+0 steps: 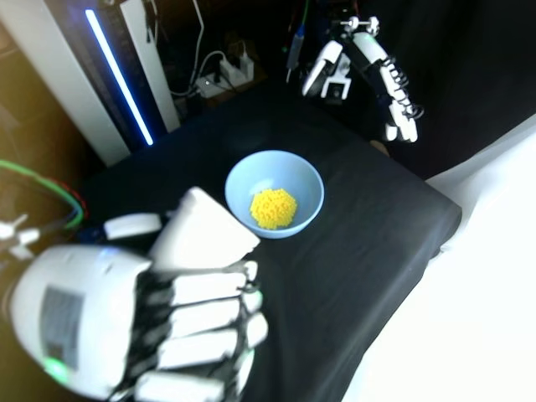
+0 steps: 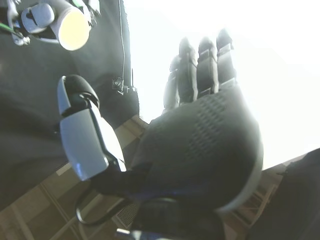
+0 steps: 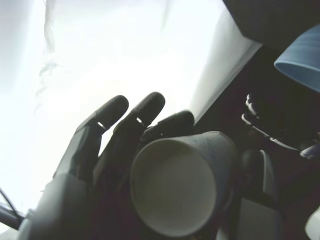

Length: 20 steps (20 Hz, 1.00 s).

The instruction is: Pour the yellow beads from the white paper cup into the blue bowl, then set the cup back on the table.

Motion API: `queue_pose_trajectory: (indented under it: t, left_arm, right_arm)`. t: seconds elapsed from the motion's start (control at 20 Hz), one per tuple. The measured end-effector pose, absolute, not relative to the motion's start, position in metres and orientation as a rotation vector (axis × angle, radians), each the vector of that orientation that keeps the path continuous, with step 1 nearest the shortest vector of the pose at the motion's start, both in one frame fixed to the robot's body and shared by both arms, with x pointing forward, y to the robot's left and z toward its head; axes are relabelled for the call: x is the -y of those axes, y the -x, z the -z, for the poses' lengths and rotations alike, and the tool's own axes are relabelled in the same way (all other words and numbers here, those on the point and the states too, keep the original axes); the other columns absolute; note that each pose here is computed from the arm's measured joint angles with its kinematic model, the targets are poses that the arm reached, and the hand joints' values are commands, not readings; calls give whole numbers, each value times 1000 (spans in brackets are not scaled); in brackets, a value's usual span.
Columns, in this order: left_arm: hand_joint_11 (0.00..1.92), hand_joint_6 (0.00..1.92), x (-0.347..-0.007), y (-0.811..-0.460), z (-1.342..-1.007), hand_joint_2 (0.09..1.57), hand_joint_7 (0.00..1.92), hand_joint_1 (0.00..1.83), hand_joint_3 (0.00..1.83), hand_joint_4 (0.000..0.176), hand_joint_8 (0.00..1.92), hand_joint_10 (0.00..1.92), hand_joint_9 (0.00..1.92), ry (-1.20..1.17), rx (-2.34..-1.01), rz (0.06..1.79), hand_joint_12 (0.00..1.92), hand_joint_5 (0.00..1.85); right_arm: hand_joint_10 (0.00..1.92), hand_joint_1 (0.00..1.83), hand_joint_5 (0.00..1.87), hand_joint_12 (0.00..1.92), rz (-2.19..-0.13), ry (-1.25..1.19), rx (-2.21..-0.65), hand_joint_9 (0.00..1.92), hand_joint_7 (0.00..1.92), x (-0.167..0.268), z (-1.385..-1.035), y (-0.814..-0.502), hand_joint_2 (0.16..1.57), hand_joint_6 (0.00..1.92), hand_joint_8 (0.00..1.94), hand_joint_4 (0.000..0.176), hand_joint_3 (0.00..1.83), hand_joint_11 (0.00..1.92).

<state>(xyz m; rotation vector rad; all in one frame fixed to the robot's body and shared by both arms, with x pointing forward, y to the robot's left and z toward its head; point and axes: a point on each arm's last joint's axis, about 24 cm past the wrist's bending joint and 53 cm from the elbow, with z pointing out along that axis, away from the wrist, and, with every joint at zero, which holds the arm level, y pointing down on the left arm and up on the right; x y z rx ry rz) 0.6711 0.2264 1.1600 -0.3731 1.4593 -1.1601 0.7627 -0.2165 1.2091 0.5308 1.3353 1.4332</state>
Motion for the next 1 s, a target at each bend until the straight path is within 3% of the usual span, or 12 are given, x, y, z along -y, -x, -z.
queue_pose_trajectory:
  t: [0.05,0.1,0.15,0.2,0.35,0.45,0.75,0.8,0.85,0.9,0.95,1.0]
  left_arm:
    - [0,3,-226,-671,-1160,919,325,494,0,0,3,9,195,373,-1459,1161,318,179]
    - [0,1,-226,-671,-1160,918,312,494,0,0,2,4,175,375,-1459,1162,292,171]
    - [0,1,-226,-671,-1160,917,318,483,0,0,1,3,184,374,-1460,1163,342,176]
    - [0,1,-226,-671,-1160,912,336,497,0,0,8,4,182,375,-1459,1163,284,176]
    - [0,2,-226,-671,-1160,904,304,494,0,0,0,0,164,376,-1459,1164,255,185]
    - [0,0,-226,-671,-1160,902,298,498,0,0,9,1,150,378,-1459,1165,212,181]
    - [15,2,-226,-671,-1160,928,310,505,8,0,3,6,132,378,-1459,1166,86,175]
    - [24,4,-226,-671,-1160,918,300,494,2,0,0,7,136,377,-1459,1166,94,181]
    - [4,3,-226,-671,-1160,913,290,494,0,4,0,3,128,377,-1459,1167,90,181]
    - [0,2,-226,-671,-1160,911,271,502,0,9,1,3,106,378,-1459,1167,31,169]
    - [11,1,-226,-671,-1160,912,285,500,0,9,8,8,116,378,-1459,1167,25,162]
    - [50,3,-226,-671,-1160,911,306,493,0,8,14,16,140,378,-1459,1167,41,170]
  right_arm:
    - [1065,1159,1268,1706,-1434,-545,-1329,461,689,219,-1206,-763,1020,447,851,0,13,229]
    - [1295,1135,1186,1808,-1438,-567,-1319,311,588,221,-1204,-763,1031,617,748,0,5,195]
    - [1176,1121,1155,1747,-1443,-585,-1310,247,572,223,-1200,-763,1038,679,503,21,2,102]
    - [1254,1134,1145,1705,-1448,-610,-1294,388,695,226,-1196,-763,1042,698,590,0,0,226]
    - [1090,1131,1130,1547,-1451,-620,-1278,507,789,230,-1198,-763,1047,727,531,0,0,326]
    - [877,1147,1140,1365,-1455,-617,-1269,607,892,230,-1199,-763,1043,710,292,0,0,452]
    - [732,1147,1137,1365,-1450,-626,-1270,576,916,232,-1196,-764,1043,714,114,0,0,342]
    - [1011,1156,1138,1518,-1450,-629,-1269,527,939,232,-1196,-764,1043,710,144,0,0,355]
    - [1089,1153,1129,1525,-1450,-629,-1268,538,962,232,-1196,-764,1046,726,171,0,1,409]
    - [1065,1229,1171,1488,-1451,-630,-1269,612,865,231,-1195,-764,1088,649,994,0,11,494]
    - [1099,1244,1169,1530,-1452,-630,-1269,611,826,231,-1195,-764,1109,639,1205,0,0,498]
    - [1095,1164,1141,1560,-1454,-630,-1271,578,767,230,-1195,-764,1059,702,853,0,0,400]
